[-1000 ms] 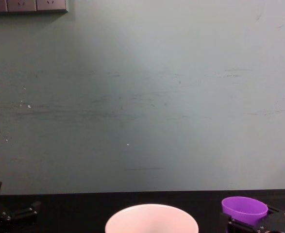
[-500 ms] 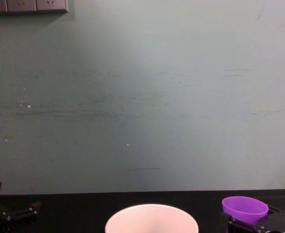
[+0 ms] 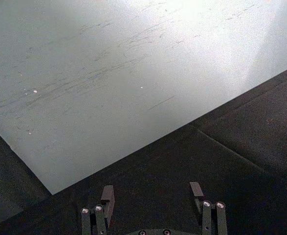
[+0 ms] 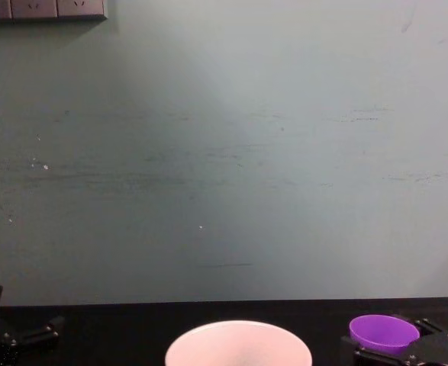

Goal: Pick up the cup and pour the mung beans from the cup into the bowl.

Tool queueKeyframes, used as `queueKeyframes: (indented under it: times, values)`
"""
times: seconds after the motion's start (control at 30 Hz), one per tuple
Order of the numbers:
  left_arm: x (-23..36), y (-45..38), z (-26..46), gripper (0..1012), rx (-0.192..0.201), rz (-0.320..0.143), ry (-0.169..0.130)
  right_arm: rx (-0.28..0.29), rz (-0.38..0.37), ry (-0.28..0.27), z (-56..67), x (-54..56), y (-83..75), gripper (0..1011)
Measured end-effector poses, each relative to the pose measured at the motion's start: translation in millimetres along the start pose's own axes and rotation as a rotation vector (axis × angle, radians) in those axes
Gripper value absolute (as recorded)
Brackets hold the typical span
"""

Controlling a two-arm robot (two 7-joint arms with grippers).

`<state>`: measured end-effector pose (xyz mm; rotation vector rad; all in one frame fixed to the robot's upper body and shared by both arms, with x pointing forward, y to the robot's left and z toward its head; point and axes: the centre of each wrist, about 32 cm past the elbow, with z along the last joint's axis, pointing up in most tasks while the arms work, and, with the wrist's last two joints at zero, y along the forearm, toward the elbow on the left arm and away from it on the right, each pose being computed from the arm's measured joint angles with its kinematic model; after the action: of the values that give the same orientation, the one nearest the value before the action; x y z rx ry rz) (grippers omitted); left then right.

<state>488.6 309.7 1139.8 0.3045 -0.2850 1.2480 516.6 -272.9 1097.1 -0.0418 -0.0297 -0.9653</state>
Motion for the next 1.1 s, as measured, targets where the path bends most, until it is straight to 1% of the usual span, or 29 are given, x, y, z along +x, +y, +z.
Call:
queueKeyframes:
  times: [0.43, 0.5, 0.57, 0.63, 0.67, 0.77, 1.0, 1.1]
  values:
    - [0.0, 0.0, 0.0, 1000, 0.0, 0.0, 0.0, 0.0, 0.0, -0.001, 0.0, 0.0, 0.0, 1002]
    - [0.0, 0.0, 0.0, 1000, 0.0, 0.0, 0.0, -0.001, 0.001, -0.008, 2.1, -0.8, -0.4, 1002]
    - [0.0, 0.0, 0.0, 1000, 0.0, 0.0, 0.0, 0.0, -0.002, -0.021, 8.4, -4.1, -3.0, 1002]
    - [0.0, 0.0, 0.0, 1000, 0.0, 0.0, 0.0, 0.005, -0.007, -0.023, 12.9, -6.9, -6.0, 1002]
    - [0.0, 0.0, 0.0, 1000, 0.0, 0.0, 0.0, 0.005, -0.007, -0.023, 12.9, -6.9, -6.0, 1003]
    - [0.0, 0.0, 0.0, 1000, 0.0, 0.0, 0.0, 0.016, -0.015, -0.03, 22.1, -10.5, -11.2, 1003]
    - [0.0, 0.0, 0.0, 1000, 0.0, 0.0, 0.0, 0.032, -0.038, -0.057, 36.1, -17.8, -19.7, 1003]
    - [0.0, 0.0, 0.0, 1000, 0.0, 0.0, 0.0, 0.049, -0.055, -0.063, 42.0, -21.8, -25.1, 1002]
